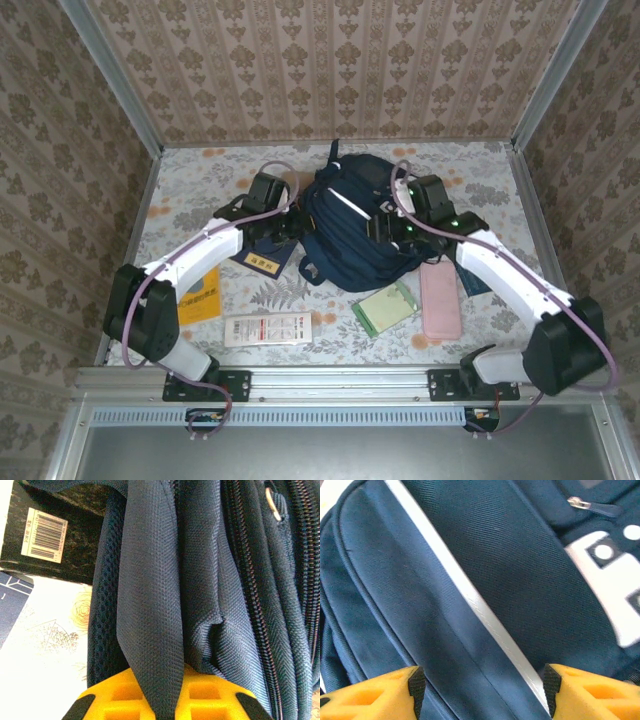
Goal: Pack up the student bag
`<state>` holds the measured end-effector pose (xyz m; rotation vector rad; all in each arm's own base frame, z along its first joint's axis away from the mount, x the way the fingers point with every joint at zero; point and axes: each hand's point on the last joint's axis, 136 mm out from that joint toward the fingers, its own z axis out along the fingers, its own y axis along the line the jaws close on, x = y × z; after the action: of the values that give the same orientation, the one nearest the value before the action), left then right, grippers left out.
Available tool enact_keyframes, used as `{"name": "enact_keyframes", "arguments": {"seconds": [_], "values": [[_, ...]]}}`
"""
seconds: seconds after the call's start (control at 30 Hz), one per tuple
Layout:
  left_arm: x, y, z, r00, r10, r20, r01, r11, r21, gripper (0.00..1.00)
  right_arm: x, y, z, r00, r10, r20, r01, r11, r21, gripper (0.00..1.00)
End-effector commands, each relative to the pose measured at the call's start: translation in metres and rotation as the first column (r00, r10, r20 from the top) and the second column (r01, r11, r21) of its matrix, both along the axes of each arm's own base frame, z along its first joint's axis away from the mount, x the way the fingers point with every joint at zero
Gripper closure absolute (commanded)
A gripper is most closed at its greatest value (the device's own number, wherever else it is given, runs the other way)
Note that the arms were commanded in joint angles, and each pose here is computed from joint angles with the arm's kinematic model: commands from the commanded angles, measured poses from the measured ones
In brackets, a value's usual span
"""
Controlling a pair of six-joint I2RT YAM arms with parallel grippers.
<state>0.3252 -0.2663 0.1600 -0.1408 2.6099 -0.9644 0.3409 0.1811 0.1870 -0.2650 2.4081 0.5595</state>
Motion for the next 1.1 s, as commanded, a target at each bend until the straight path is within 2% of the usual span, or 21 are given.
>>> {"name": "enact_keyframes", "arguments": {"seconds": [0.0,0.07,0.17,0.27,0.33,0.47,0.53,0.57,0.7,0.8,0.9,0.97,1.07], "values": [[0.008,-0.007,0.030,0.995,-0.057,0.078,0.060,0.998,-0.031,1.00,-0.003,0.033,0.002,0.986,0.162,-0.027,-0.161,0.987,0.027,0.34],[0.008,-0.007,0.034,0.994,-0.070,0.084,0.072,0.997,-0.021,1.00,-0.003,0.046,-0.001,0.974,0.226,-0.025,-0.226,0.974,0.000,0.33],[0.010,-0.005,0.039,0.992,-0.083,0.095,0.085,0.996,-0.015,1.00,0.003,0.049,-0.016,0.970,0.238,-0.049,-0.241,0.967,-0.077,0.33],[0.011,-0.003,0.042,0.991,-0.089,0.104,0.091,0.996,-0.013,1.00,0.016,0.039,-0.029,0.980,0.192,-0.051,-0.198,0.965,-0.173,0.33],[0.013,-0.001,0.044,0.990,-0.092,0.107,0.094,0.995,-0.015,1.00,0.022,0.034,-0.032,0.986,0.163,-0.039,-0.168,0.964,-0.204,0.37],[0.015,0.005,0.044,0.990,-0.093,0.106,0.095,0.995,-0.011,1.00,0.030,0.039,-0.028,0.985,0.169,-0.022,-0.170,0.966,-0.193,0.80],[0.017,0.007,0.046,0.989,-0.094,0.114,0.096,0.995,-0.013,1.00,0.032,0.043,-0.024,0.983,0.182,-0.014,-0.181,0.967,-0.181,0.95],[0.019,0.009,0.046,0.989,-0.092,0.114,0.093,0.996,-0.008,1.00,0.032,0.047,-0.021,0.980,0.196,-0.009,-0.195,0.967,-0.165,1.00],[0.024,0.018,0.049,0.987,-0.092,0.129,0.089,0.996,0.029,1.00,0.037,0.059,-0.002,0.979,0.203,0.015,-0.202,0.977,-0.065,1.00],[0.033,0.037,0.059,0.987,-0.058,0.153,0.049,0.997,0.065,0.68,0.053,0.058,0.018,0.993,0.117,0.008,-0.117,0.992,0.041,1.00],[0.032,0.051,0.073,0.979,-0.030,0.199,0.008,0.994,0.109,0.47,0.070,0.061,0.038,0.999,0.024,-0.022,-0.020,0.985,0.171,1.00],[0.030,0.059,0.082,0.977,-0.010,0.215,-0.019,0.991,0.133,0.38,0.080,0.064,0.046,0.998,-0.035,-0.057,0.046,0.977,0.209,1.00],[0.025,0.065,0.086,0.976,-0.007,0.218,-0.029,0.987,0.157,0.34,0.093,0.068,0.046,0.983,-0.116,-0.140,0.150,0.952,0.266,1.00]]}}
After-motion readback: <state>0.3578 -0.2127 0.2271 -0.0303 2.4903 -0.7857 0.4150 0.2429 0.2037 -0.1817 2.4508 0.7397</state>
